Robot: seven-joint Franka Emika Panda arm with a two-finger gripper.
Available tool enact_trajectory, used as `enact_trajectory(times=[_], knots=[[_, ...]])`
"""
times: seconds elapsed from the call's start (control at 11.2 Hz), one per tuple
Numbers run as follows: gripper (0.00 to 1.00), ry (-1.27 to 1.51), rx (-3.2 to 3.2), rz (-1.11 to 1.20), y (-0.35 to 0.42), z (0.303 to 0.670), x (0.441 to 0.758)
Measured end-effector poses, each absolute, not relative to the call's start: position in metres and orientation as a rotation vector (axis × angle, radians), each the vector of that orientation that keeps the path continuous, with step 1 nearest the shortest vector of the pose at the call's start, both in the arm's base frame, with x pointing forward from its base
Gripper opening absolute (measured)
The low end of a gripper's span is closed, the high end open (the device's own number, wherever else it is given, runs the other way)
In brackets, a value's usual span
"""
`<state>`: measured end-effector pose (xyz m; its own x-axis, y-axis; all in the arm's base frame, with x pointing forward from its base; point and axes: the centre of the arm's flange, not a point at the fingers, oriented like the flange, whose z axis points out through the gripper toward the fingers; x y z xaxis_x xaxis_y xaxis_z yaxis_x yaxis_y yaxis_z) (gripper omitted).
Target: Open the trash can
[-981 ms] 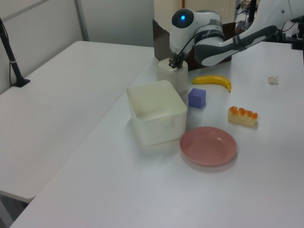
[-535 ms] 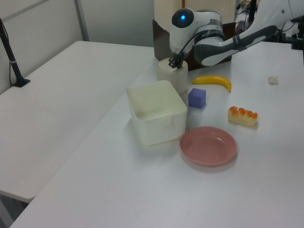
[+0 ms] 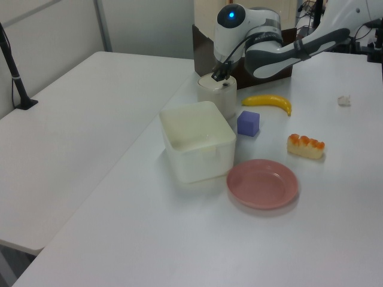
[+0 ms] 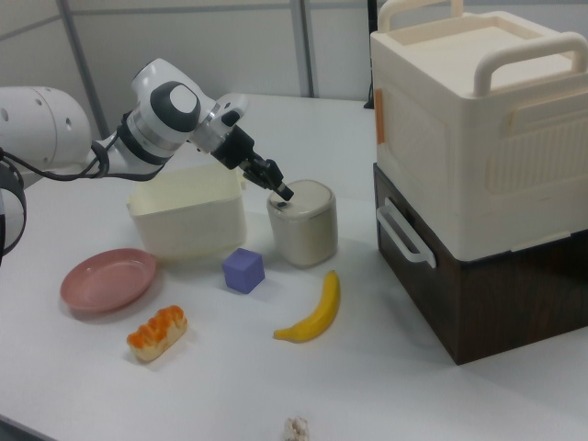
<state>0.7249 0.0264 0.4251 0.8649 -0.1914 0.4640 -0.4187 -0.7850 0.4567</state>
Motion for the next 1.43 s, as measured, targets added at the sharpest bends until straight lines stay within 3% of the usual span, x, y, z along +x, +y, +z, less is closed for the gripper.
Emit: enact_trajectory(times=[1.43], knots=[[0.01,-0.424,2.481,0.53,0.038,0.411,0.721]])
